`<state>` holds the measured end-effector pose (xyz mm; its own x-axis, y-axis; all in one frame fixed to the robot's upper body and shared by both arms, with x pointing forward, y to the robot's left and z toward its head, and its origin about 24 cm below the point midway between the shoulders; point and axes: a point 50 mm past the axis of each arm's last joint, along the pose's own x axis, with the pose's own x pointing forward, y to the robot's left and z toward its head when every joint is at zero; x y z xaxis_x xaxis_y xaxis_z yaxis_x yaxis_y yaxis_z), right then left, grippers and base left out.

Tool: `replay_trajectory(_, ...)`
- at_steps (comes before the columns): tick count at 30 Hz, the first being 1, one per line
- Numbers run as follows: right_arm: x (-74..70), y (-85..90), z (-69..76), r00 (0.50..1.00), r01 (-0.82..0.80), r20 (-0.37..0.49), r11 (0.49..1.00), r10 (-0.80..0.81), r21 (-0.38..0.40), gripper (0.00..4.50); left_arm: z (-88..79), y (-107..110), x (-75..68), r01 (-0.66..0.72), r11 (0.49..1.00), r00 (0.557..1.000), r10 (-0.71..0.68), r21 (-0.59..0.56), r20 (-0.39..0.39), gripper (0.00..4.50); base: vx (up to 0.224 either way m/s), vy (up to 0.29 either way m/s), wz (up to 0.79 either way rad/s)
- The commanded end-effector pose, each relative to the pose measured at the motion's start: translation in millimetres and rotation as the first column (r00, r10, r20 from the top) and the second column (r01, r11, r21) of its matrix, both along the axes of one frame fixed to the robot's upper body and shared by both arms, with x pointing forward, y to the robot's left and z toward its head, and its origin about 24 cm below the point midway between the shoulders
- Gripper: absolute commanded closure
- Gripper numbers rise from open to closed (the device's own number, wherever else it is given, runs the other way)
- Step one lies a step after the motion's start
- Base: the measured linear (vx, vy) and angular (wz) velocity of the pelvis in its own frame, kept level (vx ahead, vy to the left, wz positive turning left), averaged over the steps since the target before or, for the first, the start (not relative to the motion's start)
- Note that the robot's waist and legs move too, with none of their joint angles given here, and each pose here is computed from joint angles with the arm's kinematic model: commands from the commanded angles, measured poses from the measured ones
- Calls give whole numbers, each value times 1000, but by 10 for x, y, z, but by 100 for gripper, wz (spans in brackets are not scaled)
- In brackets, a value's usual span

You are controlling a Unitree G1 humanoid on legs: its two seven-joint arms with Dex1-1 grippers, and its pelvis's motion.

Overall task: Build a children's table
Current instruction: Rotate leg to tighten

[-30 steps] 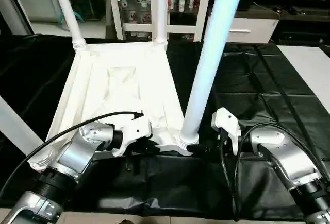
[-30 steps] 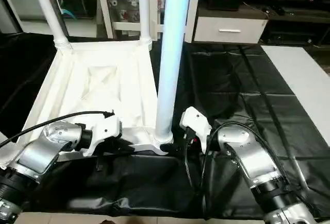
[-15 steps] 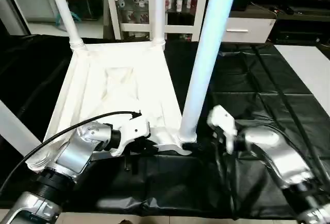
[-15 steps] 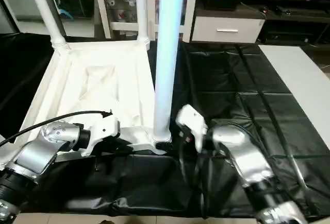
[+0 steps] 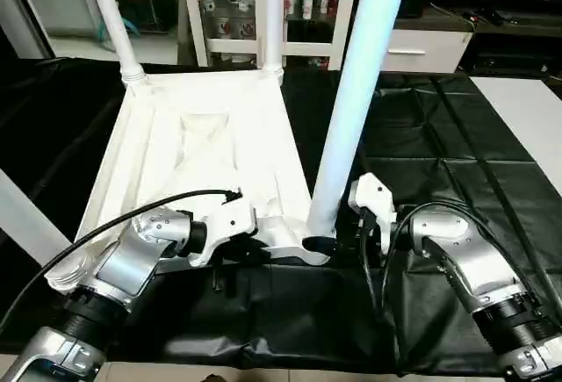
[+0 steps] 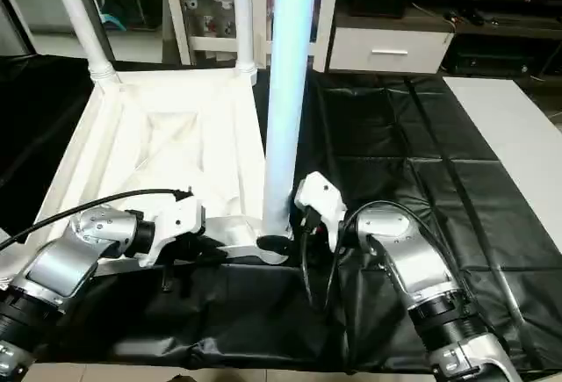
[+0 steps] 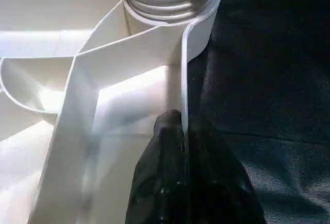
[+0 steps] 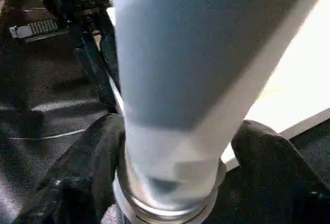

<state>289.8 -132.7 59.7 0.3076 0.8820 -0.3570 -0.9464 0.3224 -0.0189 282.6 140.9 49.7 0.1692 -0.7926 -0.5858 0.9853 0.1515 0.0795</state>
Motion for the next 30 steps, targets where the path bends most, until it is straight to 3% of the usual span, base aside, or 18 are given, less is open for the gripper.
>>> replay_trajectory(1,41,-12,58,1000,-8,26,1000,8,-12,120,-52,-36,-39,18,999,999,-19,-32,-36,450,0,0,0)
replay_trajectory(8,27,-15,48,999,-26,22,999,27,-25,180,-51,-46,-28,22,999,999,-23,-32,-37,450,0,0,0)
replay_trajectory(14,61,-17,56,999,3,41,1000,-2,-31,201,-50,-43,-19,18,999,999,-19,-31,-33,450,0,0,0)
replay_trajectory(15,74,-16,57,999,18,46,999,-17,-29,150,-49,-43,-19,19,999,999,-20,-31,-33,450,0,0,0)
replay_trajectory(18,79,-15,65,1000,28,-1,1000,-28,2,134,-48,-39,-17,17,999,999,-18,-30,-32,450,0,0,0)
replay_trajectory(20,65,-7,80,1000,19,-11,1000,-18,10,95,-49,-35,-16,19,999,999,-20,-28,-33,450,0,0,0)
replay_trajectory(23,50,-2,97,1000,13,-16,1000,-13,21,85,-49,-34,-15,20,999,999,-20,-28,-31,450,0,0,0)
replay_trajectory(24,41,-5,111,1000,15,-22,1000,-15,27,61,-47,-35,-13,21,999,999,-22,-27,-31,450,0,0,0)
replay_trajectory(30,5,-48,59,1000,-1,-24,1000,0,-30,61,-43,-40,-4,24,999,999,-25,-24,-29,450,0,0,0)
